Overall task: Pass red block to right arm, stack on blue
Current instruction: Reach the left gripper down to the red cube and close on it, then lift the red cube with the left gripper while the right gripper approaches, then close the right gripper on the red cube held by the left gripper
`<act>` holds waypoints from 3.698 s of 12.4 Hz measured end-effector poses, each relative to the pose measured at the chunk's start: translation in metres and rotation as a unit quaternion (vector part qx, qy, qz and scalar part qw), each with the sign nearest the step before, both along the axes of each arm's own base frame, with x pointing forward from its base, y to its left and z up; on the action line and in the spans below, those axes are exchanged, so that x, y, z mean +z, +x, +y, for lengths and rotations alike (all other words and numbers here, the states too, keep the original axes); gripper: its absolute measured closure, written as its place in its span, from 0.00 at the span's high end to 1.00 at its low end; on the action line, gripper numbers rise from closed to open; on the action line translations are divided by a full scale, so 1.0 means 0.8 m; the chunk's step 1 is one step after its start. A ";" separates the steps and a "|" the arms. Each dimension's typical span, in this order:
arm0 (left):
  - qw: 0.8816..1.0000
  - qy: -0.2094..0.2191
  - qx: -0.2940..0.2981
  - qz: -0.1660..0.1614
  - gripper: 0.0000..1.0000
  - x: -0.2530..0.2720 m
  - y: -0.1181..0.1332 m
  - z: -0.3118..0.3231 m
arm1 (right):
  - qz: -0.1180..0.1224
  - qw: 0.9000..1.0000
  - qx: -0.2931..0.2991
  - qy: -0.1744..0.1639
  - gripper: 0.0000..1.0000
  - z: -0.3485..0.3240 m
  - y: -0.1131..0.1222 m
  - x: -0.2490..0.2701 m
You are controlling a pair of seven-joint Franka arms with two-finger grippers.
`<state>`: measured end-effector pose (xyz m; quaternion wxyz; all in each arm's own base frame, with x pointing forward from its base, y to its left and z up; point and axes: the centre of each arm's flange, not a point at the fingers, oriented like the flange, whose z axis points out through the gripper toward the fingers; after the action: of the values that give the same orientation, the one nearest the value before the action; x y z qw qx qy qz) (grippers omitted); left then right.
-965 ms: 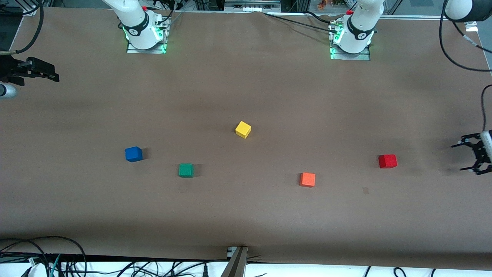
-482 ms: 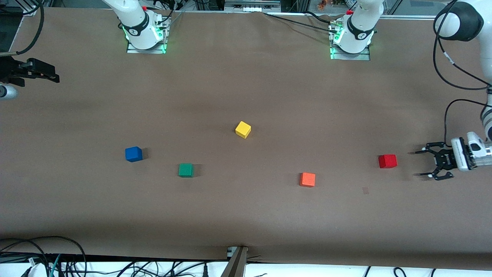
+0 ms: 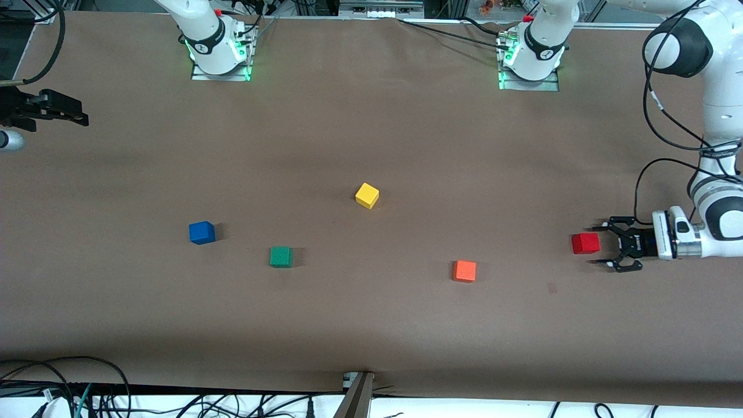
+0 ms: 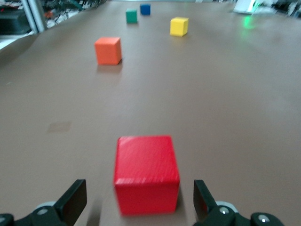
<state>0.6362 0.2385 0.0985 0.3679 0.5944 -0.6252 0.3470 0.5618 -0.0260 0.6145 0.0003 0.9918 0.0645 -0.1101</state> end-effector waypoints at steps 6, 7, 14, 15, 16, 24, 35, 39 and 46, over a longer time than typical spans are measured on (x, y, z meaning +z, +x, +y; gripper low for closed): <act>0.999 -0.045 -0.017 0.000 0.78 -0.029 0.004 -0.049 | -0.018 1.000 0.016 0.006 1.00 0.011 0.022 -0.018; 0.998 -0.055 -0.015 -0.003 0.65 -0.028 0.009 -0.061 | -0.011 1.000 0.018 0.010 1.00 0.015 0.026 -0.028; 0.990 -0.139 -0.037 -0.002 0.56 -0.047 0.044 -0.232 | 0.005 0.996 0.019 0.082 1.00 0.044 0.041 -0.059; 0.987 -0.153 -0.047 -0.004 0.56 -0.042 0.051 -0.271 | 0.010 0.995 0.018 0.094 1.00 0.048 0.044 -0.067; 0.982 -0.180 -0.048 -0.007 0.56 -0.031 0.058 -0.313 | 0.017 0.993 0.017 0.112 1.00 0.054 0.049 -0.077; 0.943 -0.321 -0.059 0.058 0.56 0.043 0.065 -0.519 | 0.090 0.941 -0.025 0.324 1.00 0.115 0.088 -0.181; 0.925 -0.357 0.063 0.118 0.56 0.160 0.042 -0.791 | 0.041 0.859 -0.129 0.494 1.00 0.289 0.150 -0.280; 0.920 -0.357 0.082 0.138 0.56 0.196 0.018 -0.872 | 0.031 0.865 -0.158 0.474 1.00 0.353 0.141 -0.279; 0.918 -0.364 0.084 0.135 0.56 0.224 0.008 -0.911 | 0.036 0.866 -0.171 0.468 1.00 0.361 0.138 -0.284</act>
<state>0.6424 -0.4904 0.2777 0.6093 0.5109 -0.3474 0.4970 0.6724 0.2625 0.3869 -0.4849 0.8665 -0.0617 -0.1010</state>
